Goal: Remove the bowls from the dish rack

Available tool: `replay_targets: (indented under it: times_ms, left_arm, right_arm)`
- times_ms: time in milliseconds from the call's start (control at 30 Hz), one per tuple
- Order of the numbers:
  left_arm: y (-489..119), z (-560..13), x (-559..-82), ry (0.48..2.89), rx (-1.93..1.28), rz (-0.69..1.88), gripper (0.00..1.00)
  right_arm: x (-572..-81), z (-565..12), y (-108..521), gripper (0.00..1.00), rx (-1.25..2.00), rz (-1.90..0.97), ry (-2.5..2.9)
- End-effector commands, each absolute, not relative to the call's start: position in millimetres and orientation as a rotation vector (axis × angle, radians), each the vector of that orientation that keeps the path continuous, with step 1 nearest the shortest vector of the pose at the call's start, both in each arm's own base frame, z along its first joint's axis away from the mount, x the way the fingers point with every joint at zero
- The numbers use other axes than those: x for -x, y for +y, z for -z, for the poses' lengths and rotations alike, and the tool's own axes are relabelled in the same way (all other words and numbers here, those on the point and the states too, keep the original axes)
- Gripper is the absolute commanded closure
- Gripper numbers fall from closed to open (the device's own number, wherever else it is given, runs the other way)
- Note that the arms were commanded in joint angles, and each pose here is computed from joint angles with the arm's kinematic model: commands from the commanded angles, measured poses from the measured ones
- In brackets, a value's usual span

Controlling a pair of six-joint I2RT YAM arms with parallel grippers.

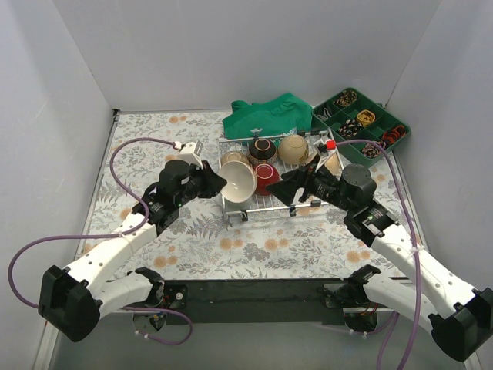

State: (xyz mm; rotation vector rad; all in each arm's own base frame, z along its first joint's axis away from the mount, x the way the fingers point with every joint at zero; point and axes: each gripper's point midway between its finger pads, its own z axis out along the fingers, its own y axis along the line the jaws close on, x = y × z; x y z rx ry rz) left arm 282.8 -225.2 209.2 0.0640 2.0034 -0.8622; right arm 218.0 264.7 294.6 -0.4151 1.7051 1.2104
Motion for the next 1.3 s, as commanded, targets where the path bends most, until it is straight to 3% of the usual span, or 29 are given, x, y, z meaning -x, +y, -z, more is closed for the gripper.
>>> replay_targets:
  times_ms: [0,200,700,1167,1267]
  left_arm:
    - [-191.6,-243.8,-304.5,1.972,0.049,0.634,1.00]
    - [-124.4,-234.6,-329.9,2.077,0.247,0.267,1.00]
    - [45.8,-152.7,-386.1,2.206,0.813,0.007,1.00]
    - [74.8,-89.6,-420.6,2.316,0.933,0.130,1.00]
    - [75.8,-86.9,-418.9,2.320,0.939,0.127,0.86]
  right_arm:
    - [-230.9,-286.5,235.0,0.01,0.404,-0.958,1.731]
    - [-232.2,-255.5,204.7,0.01,0.409,-0.750,1.808]
    - [-224.5,-223.6,179.4,0.01,0.489,-0.586,1.848]
    - [-214.3,-208.2,183.0,0.01,0.548,-0.619,1.863]
    - [-214.6,-204.8,184.0,0.01,0.552,-0.621,1.874]
